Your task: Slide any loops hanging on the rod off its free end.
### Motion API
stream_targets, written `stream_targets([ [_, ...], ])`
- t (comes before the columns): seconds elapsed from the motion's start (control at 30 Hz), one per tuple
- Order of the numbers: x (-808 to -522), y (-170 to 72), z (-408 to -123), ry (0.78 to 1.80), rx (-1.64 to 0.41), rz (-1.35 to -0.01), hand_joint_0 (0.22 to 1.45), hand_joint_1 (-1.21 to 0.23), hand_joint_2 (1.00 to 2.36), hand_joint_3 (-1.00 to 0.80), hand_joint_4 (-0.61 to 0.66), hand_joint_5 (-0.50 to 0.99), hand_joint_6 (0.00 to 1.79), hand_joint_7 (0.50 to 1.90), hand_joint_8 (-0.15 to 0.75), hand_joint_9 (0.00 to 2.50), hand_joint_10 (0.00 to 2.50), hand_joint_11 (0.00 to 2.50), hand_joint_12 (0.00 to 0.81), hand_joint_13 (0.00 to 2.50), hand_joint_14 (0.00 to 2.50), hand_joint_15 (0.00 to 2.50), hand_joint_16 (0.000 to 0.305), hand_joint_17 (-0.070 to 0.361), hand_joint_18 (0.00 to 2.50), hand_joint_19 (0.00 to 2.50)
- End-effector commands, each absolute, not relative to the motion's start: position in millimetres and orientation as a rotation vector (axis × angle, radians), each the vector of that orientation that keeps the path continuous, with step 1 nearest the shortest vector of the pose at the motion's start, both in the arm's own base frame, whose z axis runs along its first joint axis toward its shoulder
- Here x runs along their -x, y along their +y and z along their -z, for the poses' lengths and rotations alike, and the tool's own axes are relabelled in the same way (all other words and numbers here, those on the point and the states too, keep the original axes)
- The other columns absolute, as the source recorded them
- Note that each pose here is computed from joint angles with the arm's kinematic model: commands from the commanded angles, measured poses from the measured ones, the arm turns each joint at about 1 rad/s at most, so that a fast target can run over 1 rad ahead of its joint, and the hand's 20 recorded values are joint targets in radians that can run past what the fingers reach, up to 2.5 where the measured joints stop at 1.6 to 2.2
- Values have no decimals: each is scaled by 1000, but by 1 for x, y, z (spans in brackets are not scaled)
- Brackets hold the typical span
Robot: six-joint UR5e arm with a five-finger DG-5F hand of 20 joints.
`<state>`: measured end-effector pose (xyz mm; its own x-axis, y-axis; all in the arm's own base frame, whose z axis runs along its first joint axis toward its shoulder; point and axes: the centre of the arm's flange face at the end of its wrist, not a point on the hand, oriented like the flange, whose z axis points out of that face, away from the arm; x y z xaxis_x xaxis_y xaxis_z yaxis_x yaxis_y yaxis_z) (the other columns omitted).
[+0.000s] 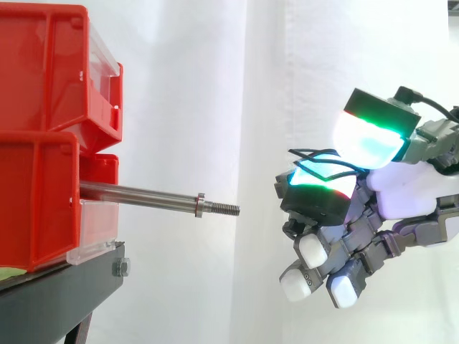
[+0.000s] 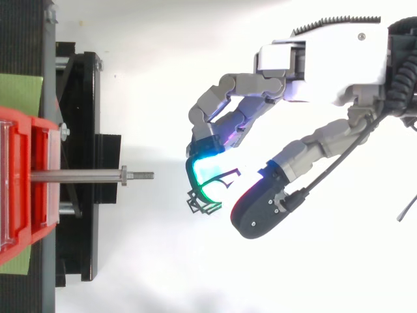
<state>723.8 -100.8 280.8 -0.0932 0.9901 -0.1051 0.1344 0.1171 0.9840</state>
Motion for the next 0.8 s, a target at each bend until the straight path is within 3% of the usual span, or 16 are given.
stream_targets([
  [0.0,-724,-101,-280,1426,-1184,-1118,695,-809,1000,-500,177,-194,839,1085,293,820,16,444,314,627,0,33,47,105,713,321],
  [0.37,-724,-101,-281,1425,-1183,-1119,517,-546,1000,-500,188,-175,807,1119,308,812,14,397,319,583,0,43,48,108,642,348],
  [0.53,-724,-101,-281,1424,-1182,-1120,521,-517,1000,-500,193,-173,797,1137,305,792,13,377,314,565,2,42,47,106,611,348],
  [0.77,-724,-101,-281,1422,-1186,-1123,616,-560,1003,-472,163,-171,786,1163,288,775,12,370,290,534,2,38,43,96,560,365],
])
